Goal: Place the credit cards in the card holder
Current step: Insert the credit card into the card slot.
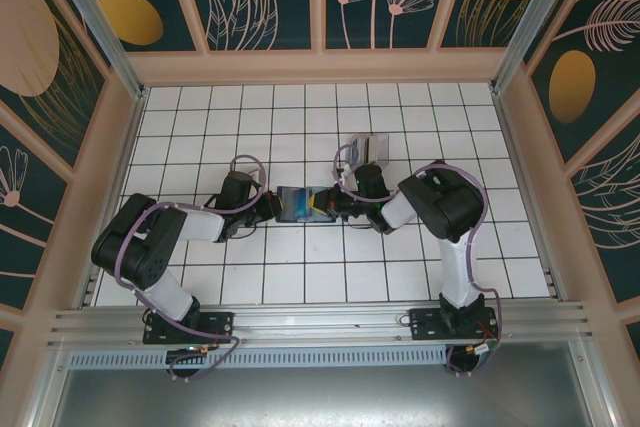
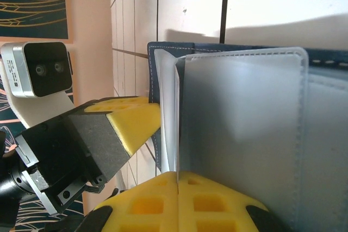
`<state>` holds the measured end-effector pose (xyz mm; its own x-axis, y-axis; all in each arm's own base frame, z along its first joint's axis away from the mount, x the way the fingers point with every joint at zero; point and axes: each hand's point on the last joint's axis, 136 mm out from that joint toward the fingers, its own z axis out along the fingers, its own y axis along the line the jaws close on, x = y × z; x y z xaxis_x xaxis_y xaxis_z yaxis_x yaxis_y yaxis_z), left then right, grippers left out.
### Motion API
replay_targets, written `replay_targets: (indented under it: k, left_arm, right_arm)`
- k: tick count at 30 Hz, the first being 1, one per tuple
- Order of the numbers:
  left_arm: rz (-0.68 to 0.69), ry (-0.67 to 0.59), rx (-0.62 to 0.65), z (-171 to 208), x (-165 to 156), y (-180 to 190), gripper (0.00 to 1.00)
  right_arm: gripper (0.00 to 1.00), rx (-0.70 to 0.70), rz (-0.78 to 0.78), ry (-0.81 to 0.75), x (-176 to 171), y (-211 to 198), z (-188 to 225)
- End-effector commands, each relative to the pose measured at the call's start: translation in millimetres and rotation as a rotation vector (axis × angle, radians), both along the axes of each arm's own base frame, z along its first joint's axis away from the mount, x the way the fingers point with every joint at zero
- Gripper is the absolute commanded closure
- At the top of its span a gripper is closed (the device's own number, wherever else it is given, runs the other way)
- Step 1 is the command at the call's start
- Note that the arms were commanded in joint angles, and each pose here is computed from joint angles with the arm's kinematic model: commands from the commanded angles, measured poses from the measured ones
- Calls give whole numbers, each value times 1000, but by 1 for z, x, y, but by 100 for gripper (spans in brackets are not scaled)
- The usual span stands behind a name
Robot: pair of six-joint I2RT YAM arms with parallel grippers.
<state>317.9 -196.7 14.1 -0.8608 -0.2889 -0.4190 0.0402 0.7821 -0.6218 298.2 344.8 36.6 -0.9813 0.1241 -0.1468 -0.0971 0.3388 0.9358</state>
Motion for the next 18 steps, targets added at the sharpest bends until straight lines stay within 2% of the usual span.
replay_targets:
  k: [1,18]
  left_arm:
    - [38,209,173,-56,-39,34,98]
    - [31,232,174,-62,-42,33,98]
  right_arm:
    - [100,-4,-6,-22,8,2,-3]
    - [100,-77,-92,-66,11,-16,-3]
